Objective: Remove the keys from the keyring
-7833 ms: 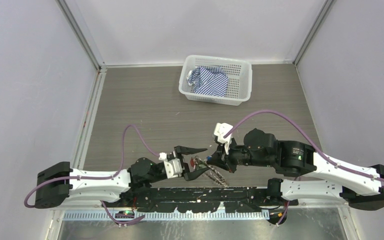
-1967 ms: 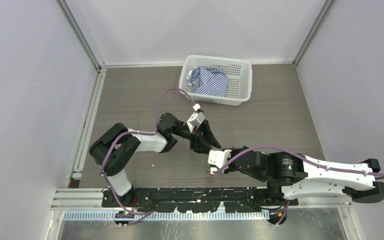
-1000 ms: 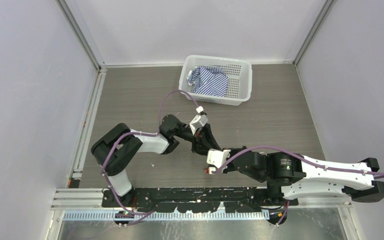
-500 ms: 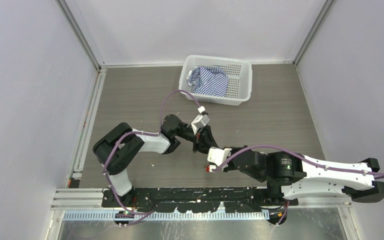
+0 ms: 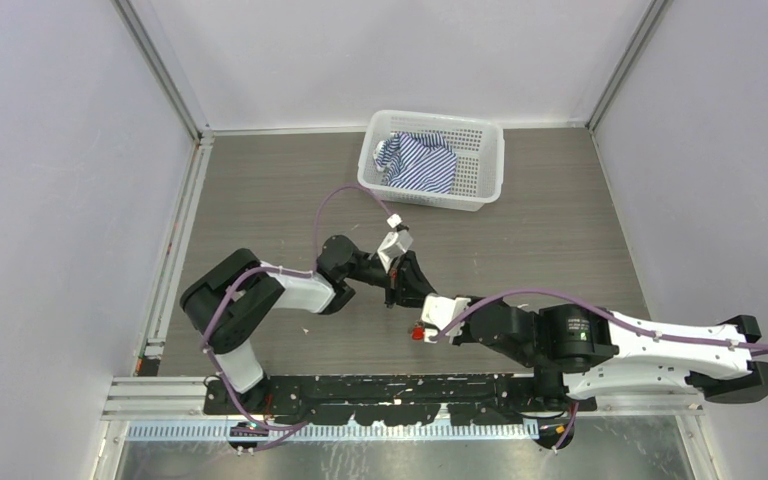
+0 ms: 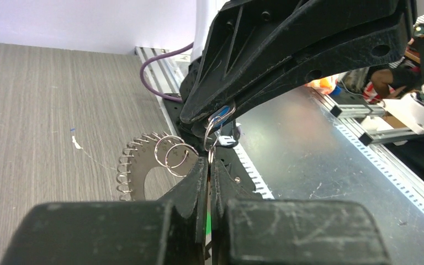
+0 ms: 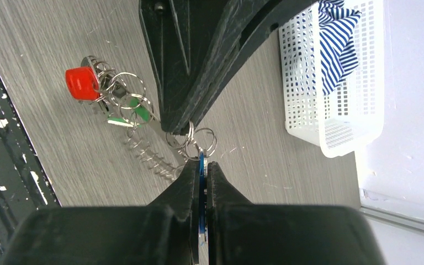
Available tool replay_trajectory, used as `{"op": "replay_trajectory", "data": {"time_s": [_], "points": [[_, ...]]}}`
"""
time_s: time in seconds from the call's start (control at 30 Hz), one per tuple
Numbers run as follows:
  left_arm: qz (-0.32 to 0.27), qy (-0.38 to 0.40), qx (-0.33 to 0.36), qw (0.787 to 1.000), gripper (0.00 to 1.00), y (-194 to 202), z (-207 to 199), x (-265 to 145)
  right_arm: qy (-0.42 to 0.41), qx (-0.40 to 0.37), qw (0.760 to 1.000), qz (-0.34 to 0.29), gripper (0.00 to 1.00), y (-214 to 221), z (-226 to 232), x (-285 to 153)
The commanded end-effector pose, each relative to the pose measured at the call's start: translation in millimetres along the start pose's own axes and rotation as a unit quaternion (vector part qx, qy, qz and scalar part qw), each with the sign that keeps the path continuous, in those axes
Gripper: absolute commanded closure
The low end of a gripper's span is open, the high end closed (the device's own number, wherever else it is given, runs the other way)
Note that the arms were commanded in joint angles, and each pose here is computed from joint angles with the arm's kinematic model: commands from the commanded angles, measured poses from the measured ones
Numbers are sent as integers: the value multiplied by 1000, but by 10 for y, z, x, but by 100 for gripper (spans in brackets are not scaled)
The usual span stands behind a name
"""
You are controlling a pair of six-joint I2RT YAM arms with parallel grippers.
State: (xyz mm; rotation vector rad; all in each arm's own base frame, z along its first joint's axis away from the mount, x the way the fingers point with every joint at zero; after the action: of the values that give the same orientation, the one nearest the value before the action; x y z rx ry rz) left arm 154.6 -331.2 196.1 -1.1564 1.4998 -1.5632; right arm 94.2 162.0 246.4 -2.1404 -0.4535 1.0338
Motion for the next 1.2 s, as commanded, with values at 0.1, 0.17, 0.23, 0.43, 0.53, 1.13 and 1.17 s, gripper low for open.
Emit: {"op": "replay_trajectory", "data": {"time_s": [0.1, 0.17, 0.23, 0.43, 0.53, 1.13, 1.17], "points": [[-44, -72, 79, 993, 100, -259, 14, -86, 19, 18, 1000, -6, 99, 29, -9, -25], [-49, -89, 82, 991, 100, -270, 22, -102, 20, 15, 1000, -3, 99, 55, 6, -4], [-54, -102, 84, 990, 99, -288, 29, -115, 17, 13, 1000, 2, 99, 73, 29, 20], [-73, -138, 90, 984, 99, -365, 19, -106, 17, 18, 1000, 4, 99, 65, 97, 113], [-82, -154, 90, 981, 99, -379, 4, -82, 18, 20, 1000, 3, 99, 60, 124, 150], [-74, -178, 71, 979, 69, -200, 37, -33, 52, 65, 993, -88, 99, -305, -135, -76], [-73, -177, 76, 979, 69, -199, 26, -38, 52, 66, 992, -91, 99, -308, -140, -79]]}}
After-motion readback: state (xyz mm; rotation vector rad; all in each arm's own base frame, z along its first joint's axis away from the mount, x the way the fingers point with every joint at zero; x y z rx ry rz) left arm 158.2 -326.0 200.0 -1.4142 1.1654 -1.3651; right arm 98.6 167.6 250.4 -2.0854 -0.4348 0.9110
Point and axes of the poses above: each gripper's point midway between its finger pads, its own x axis out along the fingers, its own z axis along the line the jaws close on, y = z × x, the point moved 6 cm from there along -x, back along the fingers, and after that the axes turned 13 degrees about x, right-handed, at the moved point
